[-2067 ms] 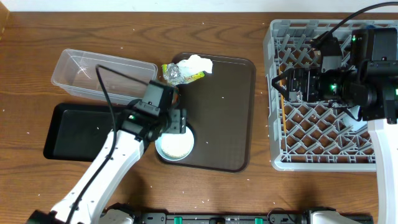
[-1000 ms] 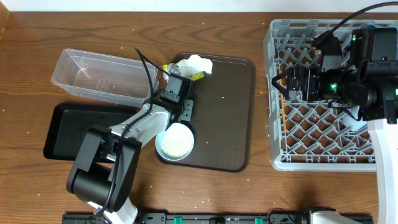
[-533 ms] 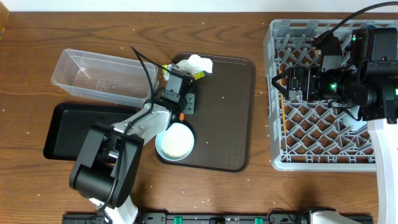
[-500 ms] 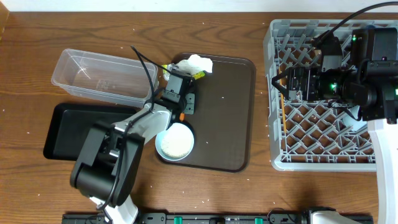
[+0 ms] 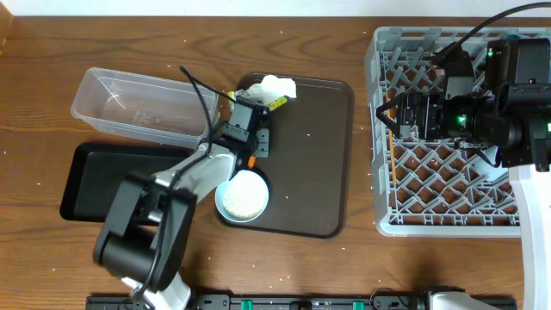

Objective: Sort waste into correct bins and load items into the dishwasher rack
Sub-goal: 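Grasp the carrot with the left gripper and lift it, then drop the carrot into the clear plastic bin with the left gripper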

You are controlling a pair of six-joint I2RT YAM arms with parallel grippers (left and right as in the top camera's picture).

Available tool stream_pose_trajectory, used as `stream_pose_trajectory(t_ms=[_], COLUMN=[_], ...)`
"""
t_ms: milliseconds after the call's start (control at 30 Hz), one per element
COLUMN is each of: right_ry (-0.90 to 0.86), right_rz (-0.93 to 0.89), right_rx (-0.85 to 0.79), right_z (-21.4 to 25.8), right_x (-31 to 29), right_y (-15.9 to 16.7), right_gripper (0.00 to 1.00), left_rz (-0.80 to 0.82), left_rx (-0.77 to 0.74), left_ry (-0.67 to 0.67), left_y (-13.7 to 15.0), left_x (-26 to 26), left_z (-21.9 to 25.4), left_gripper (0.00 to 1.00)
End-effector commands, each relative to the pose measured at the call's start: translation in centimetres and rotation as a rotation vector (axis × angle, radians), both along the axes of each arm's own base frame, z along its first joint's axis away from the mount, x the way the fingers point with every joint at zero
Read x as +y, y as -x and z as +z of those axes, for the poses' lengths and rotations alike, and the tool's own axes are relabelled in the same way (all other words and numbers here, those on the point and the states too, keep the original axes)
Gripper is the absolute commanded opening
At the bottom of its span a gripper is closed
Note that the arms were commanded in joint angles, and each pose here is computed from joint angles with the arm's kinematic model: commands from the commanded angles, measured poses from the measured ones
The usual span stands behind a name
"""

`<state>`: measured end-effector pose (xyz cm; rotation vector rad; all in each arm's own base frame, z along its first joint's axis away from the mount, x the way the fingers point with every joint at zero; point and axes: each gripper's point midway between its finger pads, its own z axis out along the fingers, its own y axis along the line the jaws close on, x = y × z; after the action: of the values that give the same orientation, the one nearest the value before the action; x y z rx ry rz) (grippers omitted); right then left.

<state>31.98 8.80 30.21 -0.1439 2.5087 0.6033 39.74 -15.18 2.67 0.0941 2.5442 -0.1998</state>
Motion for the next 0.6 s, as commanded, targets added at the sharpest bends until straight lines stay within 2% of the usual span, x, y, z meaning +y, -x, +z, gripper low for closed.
stream_pose_trajectory(t_ms=[0, 133, 333, 433, 567], right_ry=[-0.017, -0.017, -0.017, -0.017, -0.018], right_rz=[0.005, 0.006, 0.006, 0.006, 0.005], right_rx=[0.01, 0.01, 0.01, 0.01, 0.014], right_z=[0.0, 0.0, 0.0, 0.0, -0.1], right_x=[0.4, 0.4, 0.4, 0.4, 0.4], right_y=[0.1, 0.1, 0.1, 0.1, 0.2], right_gripper=[0.98, 0.98, 0.98, 0.98, 0.97], left_rz=[0.01, 0.05, 0.352, 0.539, 0.846], left_rx=[-0.125, -0.188, -0.276, -0.263, -0.241], left_ry=[0.047, 0.036, -0.033, 0.024, 0.168], left_y=[-0.8, -0.1, 0.2, 0.0, -0.7], left_x=[-0.1, 1.4, 9.4, 13.6, 18.4], left_z=[5.8, 9.7, 14.0, 13.7, 11.8], left_gripper=[0.21, 0.21, 0.21, 0.19, 0.19])
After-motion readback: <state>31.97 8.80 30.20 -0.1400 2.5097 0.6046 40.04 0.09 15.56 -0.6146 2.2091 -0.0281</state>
